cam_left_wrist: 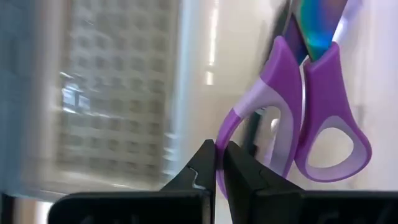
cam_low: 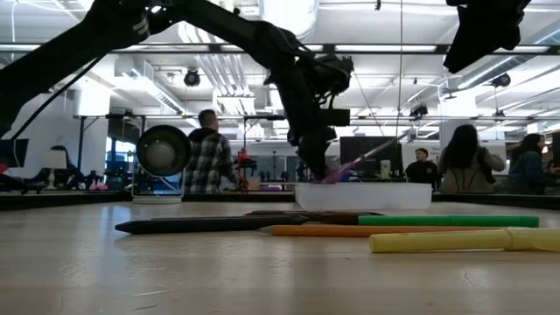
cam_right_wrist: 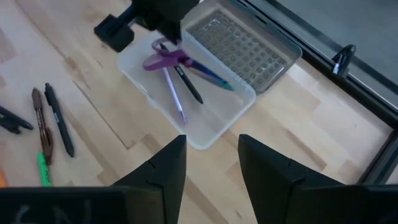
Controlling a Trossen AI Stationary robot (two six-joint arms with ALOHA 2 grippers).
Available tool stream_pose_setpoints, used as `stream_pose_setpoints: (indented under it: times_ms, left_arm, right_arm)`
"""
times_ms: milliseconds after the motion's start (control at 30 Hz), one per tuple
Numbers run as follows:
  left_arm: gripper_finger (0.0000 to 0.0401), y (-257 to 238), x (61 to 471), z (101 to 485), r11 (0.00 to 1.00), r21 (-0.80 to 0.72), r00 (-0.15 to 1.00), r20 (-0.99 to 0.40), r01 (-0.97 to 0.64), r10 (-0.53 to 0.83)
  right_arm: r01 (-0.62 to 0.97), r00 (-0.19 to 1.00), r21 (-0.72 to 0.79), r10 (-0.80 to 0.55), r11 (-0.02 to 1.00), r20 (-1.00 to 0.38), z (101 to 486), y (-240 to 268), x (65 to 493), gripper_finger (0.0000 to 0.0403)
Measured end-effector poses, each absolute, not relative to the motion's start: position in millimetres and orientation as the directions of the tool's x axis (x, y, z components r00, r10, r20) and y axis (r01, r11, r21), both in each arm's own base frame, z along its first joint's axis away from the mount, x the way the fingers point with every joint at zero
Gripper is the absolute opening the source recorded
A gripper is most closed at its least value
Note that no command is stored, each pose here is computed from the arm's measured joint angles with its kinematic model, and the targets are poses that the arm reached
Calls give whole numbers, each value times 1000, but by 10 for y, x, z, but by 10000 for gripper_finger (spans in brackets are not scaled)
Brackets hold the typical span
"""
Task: Pick & place school supplies into a supply box
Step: Put the purple scissors into the supply box
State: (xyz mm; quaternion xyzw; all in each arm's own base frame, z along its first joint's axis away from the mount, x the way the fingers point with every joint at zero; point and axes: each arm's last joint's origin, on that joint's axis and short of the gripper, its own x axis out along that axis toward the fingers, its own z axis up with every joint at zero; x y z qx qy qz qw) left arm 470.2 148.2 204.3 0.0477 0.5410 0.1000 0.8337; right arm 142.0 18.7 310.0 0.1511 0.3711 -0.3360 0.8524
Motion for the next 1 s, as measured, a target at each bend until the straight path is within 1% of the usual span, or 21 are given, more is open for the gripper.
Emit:
stream_pose_setpoints:
  times_ms: [100,167,433,633,867,1000]
  left_arm:
    - [0,1436,4670,1924,980,161,361,-912,-114,192]
    - [2,1398,4634,1887,983,153,319,-931,-103,178]
    - [5,1330,4474,1925,990,114,159,-979,-81,126]
    - [4,1315,4416,2016,987,103,115,-987,-122,117]
    - [6,1306,4416,2023,990,107,120,-986,-92,118]
    - [5,1287,4360,2015,991,98,61,-993,-91,103]
  right_arm:
    - [686,499,10,-460,728,-735,3100,188,1420,137]
    - [685,499,10,-459,728,-735,3100,188,1420,137]
    - [685,499,9,-459,729,-735,3100,188,1420,137]
    - [686,498,8,-461,728,-734,3098,187,1420,137]
    - [686,489,-3,-464,728,-739,3064,187,1419,137]
    - [686,485,-8,-465,728,-741,3046,187,1418,137]
